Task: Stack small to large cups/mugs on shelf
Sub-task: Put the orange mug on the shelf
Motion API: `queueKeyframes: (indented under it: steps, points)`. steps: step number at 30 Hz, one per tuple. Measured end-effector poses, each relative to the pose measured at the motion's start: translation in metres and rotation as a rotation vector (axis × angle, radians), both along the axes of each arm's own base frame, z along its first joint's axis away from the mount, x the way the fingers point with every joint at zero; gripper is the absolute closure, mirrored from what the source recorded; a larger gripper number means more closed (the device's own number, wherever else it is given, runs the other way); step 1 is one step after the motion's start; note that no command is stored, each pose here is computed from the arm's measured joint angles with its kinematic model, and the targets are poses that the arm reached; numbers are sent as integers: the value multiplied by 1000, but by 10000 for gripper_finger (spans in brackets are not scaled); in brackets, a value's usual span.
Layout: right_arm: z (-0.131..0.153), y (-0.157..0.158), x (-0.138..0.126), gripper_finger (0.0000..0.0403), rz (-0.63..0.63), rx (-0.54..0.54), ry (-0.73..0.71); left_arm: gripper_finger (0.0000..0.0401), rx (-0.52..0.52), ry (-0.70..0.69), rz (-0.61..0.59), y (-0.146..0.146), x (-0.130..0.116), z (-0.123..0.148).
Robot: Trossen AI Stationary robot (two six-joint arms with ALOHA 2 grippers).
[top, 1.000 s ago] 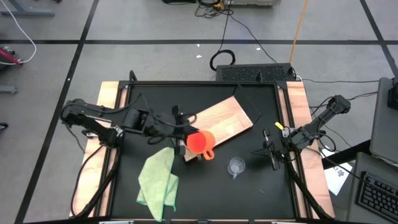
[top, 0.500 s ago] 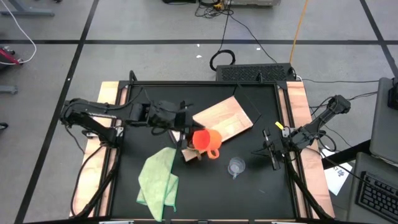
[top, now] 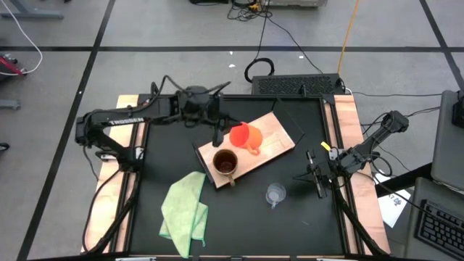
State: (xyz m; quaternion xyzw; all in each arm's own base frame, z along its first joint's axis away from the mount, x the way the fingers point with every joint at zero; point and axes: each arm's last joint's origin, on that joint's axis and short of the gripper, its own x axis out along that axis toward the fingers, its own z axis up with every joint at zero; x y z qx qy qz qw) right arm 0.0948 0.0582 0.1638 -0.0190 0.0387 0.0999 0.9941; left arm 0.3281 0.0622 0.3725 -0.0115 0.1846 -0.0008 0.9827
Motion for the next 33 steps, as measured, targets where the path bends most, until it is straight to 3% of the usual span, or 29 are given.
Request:
queueKeyframes:
  steps: [9, 19, 33]
  points:
    - [1, 0, 0, 403, -5, 3, -14, 398, 4, 115, -28, 28, 45, 11]
    - [2, 0, 0, 403, -9, 36, -16, 398, -57, 344, -9, 56, 89, -21]
    - [1, 0, 0, 403, -9, 24, -17, 398, -133, 447, 16, 56, 94, -50]
